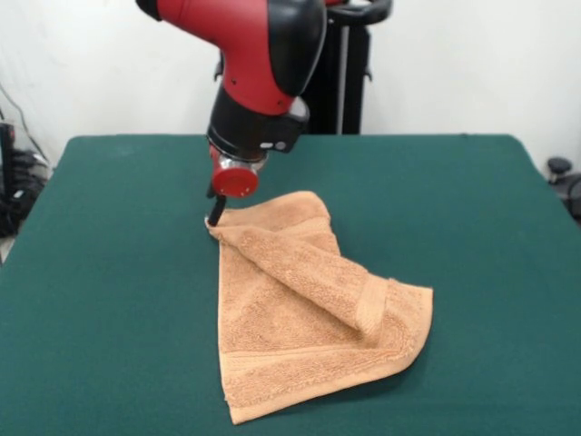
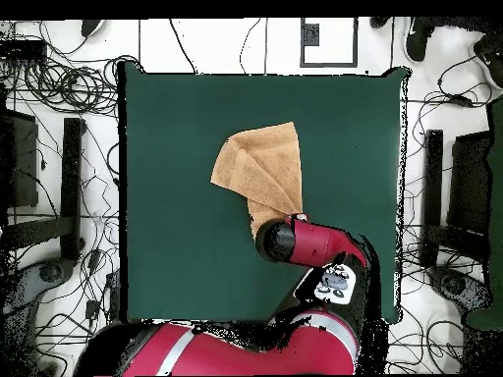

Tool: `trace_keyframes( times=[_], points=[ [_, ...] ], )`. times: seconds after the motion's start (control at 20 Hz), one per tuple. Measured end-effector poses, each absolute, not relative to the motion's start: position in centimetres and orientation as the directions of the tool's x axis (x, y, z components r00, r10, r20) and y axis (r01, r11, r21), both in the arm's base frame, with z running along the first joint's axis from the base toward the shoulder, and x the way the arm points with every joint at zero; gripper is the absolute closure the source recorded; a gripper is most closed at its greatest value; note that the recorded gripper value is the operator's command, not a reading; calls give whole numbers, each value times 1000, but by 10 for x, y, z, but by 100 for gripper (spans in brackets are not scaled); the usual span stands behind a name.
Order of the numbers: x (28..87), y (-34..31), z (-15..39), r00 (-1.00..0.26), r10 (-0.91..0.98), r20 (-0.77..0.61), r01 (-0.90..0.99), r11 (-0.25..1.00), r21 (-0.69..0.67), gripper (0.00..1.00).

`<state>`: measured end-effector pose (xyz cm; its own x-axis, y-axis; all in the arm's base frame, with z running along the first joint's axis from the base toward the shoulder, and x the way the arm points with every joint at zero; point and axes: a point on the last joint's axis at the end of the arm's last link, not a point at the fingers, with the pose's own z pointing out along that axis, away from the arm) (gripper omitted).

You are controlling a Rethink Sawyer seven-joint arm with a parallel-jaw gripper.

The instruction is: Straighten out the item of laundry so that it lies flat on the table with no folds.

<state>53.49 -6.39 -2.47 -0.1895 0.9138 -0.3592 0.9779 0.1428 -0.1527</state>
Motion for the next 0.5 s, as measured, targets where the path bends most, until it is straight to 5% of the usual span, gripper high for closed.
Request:
trace_keyframes(
  times=[0.5],
  points=[
    [559, -50, -25, -197, 910, -366, 979, 163, -121, 0]
  ],
)
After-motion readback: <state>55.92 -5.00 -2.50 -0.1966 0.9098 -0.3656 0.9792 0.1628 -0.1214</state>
